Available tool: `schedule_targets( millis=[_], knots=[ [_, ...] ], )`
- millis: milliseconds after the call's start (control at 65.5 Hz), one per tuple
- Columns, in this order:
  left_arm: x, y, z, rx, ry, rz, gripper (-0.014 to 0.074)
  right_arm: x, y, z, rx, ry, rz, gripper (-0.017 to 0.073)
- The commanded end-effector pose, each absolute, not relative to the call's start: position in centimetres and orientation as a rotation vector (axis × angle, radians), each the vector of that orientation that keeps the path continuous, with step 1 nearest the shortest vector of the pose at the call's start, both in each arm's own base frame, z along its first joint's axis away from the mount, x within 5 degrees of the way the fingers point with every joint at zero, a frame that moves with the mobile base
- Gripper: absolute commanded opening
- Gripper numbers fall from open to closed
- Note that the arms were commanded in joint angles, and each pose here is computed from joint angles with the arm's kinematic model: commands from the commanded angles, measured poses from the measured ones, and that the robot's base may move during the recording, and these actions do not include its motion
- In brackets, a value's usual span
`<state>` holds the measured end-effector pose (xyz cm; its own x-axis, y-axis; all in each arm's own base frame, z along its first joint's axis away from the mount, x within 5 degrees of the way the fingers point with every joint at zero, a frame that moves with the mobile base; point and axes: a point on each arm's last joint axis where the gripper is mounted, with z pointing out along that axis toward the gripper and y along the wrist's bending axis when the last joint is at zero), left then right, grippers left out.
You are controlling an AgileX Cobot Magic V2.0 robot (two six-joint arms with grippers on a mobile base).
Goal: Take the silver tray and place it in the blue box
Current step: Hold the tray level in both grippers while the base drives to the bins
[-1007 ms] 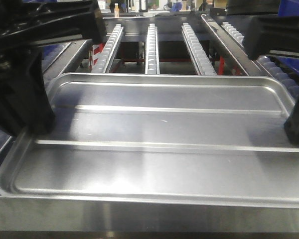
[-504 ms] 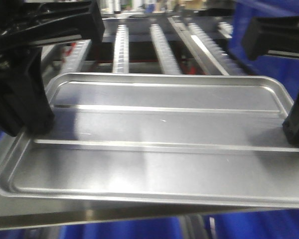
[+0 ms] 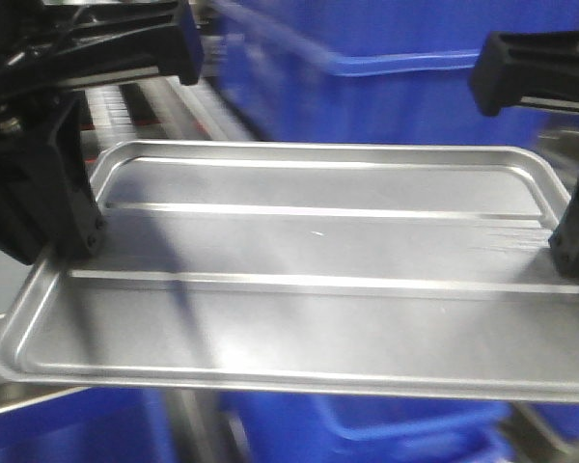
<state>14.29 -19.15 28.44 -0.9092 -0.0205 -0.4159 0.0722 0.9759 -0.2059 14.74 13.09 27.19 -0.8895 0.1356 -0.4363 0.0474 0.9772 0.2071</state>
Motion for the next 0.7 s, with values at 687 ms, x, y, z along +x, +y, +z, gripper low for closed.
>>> schedule_targets(
  millis=[687],
  knots=[
    [14.34, -18.70, 29.81, 0.030, 2.642, -0.318, -0.0104, 14.95, 12.58, 28.14, 0.099, 2.616, 0.215, 0.0049]
  ],
)
